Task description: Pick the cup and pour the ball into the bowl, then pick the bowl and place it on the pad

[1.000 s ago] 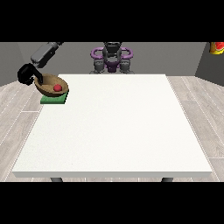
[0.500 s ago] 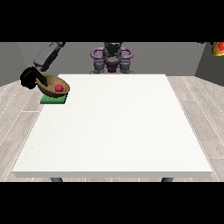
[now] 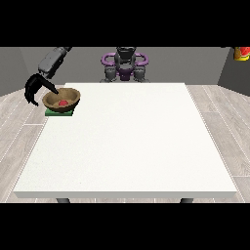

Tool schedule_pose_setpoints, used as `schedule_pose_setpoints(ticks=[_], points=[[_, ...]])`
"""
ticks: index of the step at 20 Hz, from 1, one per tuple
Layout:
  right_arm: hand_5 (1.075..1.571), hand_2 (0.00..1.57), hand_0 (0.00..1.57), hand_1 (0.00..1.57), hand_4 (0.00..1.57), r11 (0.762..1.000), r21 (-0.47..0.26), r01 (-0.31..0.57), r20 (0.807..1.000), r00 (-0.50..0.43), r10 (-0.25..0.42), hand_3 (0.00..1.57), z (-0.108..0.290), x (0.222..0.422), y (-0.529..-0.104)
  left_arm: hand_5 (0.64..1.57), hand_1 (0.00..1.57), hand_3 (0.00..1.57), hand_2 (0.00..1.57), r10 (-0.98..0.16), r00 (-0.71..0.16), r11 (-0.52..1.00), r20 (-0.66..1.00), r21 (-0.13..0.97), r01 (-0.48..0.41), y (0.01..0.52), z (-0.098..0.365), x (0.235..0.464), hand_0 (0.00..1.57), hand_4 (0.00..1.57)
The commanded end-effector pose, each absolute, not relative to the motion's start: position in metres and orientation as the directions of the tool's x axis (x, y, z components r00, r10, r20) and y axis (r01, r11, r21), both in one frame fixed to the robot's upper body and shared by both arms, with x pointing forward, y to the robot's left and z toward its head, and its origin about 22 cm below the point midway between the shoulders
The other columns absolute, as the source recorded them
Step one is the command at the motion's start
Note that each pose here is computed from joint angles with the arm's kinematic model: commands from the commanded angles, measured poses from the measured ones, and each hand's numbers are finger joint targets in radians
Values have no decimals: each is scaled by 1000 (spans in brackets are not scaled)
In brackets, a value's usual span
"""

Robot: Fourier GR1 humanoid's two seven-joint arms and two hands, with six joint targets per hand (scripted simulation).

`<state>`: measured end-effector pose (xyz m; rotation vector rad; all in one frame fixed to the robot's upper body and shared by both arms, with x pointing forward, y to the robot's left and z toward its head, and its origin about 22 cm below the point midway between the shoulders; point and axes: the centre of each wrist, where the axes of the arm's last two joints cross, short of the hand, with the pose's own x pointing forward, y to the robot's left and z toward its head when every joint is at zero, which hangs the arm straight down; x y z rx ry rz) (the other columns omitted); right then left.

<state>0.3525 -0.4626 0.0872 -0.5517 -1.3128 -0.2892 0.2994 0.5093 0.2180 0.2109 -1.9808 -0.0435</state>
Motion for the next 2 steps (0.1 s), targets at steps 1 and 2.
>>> schedule_pose_setpoints(ticks=[1,2], points=[[1383,0,0,0,0,831,-286,477,936,325,136,0,103,350,-473,1569,0,0,0,-145,-290,986,946,116,-116,496,173,303,0,1190],[1375,0,0,0,200,850,-313,423,922,351,165,0,105,358,-459,1569,0,0,0,-163,-240,981,957,131,-143,503,176,302,0,1190]])
